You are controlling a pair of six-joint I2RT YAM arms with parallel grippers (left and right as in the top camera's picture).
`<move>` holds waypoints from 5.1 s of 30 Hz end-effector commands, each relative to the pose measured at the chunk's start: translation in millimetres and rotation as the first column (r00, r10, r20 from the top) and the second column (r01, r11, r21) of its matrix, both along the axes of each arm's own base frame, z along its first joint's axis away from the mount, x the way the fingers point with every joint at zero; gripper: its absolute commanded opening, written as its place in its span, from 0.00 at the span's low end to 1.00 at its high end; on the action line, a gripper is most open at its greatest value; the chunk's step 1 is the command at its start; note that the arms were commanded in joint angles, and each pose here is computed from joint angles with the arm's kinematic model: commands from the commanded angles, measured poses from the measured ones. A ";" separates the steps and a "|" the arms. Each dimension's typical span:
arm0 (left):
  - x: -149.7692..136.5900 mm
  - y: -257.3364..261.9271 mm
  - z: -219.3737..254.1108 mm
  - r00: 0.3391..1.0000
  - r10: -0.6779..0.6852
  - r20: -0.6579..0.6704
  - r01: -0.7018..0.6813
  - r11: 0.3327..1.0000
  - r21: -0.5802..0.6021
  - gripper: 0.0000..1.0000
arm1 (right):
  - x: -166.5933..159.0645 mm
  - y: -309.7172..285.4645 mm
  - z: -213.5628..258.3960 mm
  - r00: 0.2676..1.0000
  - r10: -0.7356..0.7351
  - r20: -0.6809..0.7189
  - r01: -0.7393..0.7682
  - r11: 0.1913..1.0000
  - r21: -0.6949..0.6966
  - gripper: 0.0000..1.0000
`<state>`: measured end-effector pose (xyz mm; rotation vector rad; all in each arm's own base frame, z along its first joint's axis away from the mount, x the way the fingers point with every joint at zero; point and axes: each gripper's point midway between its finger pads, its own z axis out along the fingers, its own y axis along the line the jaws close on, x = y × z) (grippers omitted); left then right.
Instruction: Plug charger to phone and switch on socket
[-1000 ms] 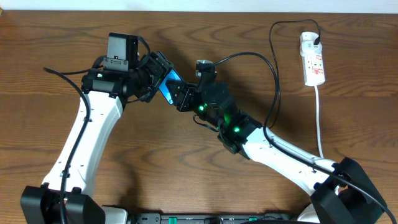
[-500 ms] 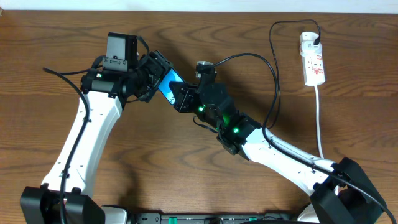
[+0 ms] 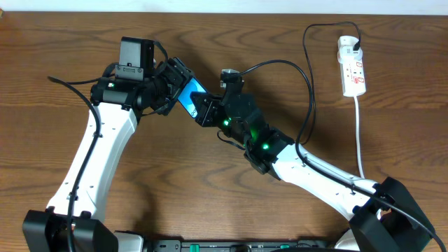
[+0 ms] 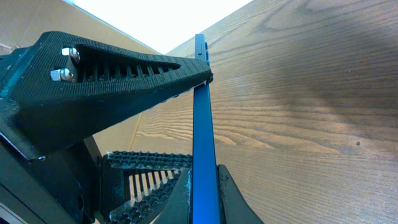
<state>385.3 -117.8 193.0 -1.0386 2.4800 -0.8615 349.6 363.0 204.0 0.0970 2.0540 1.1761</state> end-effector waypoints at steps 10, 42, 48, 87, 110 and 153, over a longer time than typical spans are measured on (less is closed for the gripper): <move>0.1 -0.9 11.5 0.999 -0.011 0.034 0.011 1.000 -0.005 0.66 | -2.0 0.7 4.1 0.999 0.047 -0.008 -0.047 0.999 0.016 0.01; -2.3 -7.3 13.6 0.998 -0.044 0.036 0.045 0.999 -0.031 0.98 | 16.4 -18.7 10.8 0.999 -0.027 -0.040 0.029 0.998 0.064 0.01; -2.6 -7.3 14.7 0.996 -0.067 0.052 0.068 0.998 -0.016 0.98 | 18.7 -23.8 8.0 0.997 -0.023 -0.074 0.028 0.997 0.075 0.01; -70.4 6.7 64.3 0.998 0.042 -0.036 -0.047 0.985 -0.167 0.98 | -13.8 -116.1 23.4 0.757 -0.008 -0.654 0.240 0.933 0.267 0.01; -37.1 -20.9 90.7 0.992 0.102 -0.074 -0.125 0.889 -0.440 0.98 | -5.9 -64.1 80.1 0.861 0.042 -0.506 0.235 0.850 0.470 0.01; -32.0 -32.1 111.5 0.988 0.110 -0.113 -0.155 0.812 -0.563 0.75 | -16.8 -45.7 108.5 0.855 0.148 -0.498 0.208 0.780 0.590 0.01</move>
